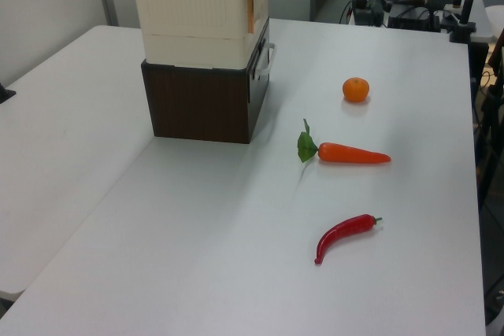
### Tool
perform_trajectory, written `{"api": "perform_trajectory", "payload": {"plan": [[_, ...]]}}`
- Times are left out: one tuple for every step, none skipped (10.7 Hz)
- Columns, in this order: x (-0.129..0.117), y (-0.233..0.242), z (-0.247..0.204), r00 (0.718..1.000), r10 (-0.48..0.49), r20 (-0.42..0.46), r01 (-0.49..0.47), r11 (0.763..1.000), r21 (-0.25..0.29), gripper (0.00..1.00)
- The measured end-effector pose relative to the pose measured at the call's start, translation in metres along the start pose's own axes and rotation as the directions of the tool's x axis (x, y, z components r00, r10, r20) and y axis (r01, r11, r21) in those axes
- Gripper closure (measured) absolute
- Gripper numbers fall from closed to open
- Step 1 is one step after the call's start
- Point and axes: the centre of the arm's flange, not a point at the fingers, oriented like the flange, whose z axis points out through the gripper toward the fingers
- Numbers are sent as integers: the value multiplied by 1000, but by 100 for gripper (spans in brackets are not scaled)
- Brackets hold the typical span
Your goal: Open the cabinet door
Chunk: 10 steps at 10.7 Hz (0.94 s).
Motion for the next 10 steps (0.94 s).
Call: {"api": "perform_trajectory", "payload": {"plan": [[0,0,0,1000,0,0,0,1000,0,0],[-1,0,1,1000,-1,6,1,1000,0,0],[-1,0,1,1000,-2,10,2,1000,0,0],[-1,0,1,1000,-17,12,17,1000,0,0],[-1,0,1,999,-32,13,32,999,0,0],[-1,0,1,999,-40,13,40,999,0,0],[-1,0,1,999,-41,13,41,999,0,0],[-1,0,1,999,-42,13,42,999,0,0],[-1,0,1,999,-43,14,43,999,0,0],[-1,0,1,999,-44,15,44,999,0,0]]}}
